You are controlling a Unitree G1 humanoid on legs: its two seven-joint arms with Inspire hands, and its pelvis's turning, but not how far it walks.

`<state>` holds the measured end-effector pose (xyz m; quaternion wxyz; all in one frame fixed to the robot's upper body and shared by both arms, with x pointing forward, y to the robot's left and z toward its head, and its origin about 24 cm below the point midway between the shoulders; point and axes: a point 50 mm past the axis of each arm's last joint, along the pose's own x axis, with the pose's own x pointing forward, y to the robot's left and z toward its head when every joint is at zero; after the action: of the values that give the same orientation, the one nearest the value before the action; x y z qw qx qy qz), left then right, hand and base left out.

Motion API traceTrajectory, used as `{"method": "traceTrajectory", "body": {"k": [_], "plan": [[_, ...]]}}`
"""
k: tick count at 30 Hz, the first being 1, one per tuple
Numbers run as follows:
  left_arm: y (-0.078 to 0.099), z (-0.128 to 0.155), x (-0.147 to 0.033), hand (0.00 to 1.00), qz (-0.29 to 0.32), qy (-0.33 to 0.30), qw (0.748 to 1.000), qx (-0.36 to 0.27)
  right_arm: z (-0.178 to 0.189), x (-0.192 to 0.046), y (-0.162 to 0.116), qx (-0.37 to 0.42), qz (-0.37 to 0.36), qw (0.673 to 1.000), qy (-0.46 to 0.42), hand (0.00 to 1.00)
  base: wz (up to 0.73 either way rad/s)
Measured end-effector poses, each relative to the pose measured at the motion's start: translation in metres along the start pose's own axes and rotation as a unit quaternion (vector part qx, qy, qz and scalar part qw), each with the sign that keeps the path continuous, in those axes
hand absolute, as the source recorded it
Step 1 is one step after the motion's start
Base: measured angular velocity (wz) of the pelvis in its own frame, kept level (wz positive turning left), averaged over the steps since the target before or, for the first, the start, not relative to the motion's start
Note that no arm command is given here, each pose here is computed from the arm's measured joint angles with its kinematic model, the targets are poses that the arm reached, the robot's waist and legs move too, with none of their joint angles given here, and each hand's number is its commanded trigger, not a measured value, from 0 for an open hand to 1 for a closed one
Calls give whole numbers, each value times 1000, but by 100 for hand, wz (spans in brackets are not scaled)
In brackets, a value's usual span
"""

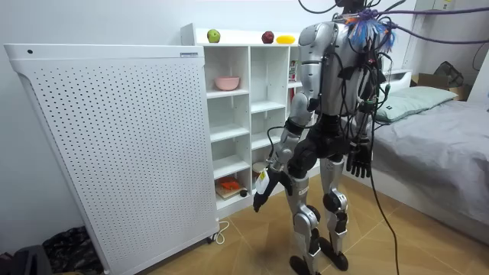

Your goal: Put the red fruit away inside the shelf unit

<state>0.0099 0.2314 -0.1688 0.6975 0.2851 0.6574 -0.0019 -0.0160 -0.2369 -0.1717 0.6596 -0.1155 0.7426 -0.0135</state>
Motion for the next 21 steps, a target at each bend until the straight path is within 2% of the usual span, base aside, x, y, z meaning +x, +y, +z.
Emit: {"method": "traceTrajectory", "body": {"k": [7,13,16,21], "plan": [[0,0,0,0,1,0,1000,0,5,0,-1,3,-3,1000,-11,0,0],[0,0,0,0,4,-3,1000,-1,12,-1,-6,28,-37,998,-29,0,0],[1,2,0,0,7,-10,1000,-1,19,-2,-9,67,-51,995,-47,0,0],[2,6,0,0,15,-31,999,-6,38,-6,-18,194,-66,972,-113,0,0]]}}
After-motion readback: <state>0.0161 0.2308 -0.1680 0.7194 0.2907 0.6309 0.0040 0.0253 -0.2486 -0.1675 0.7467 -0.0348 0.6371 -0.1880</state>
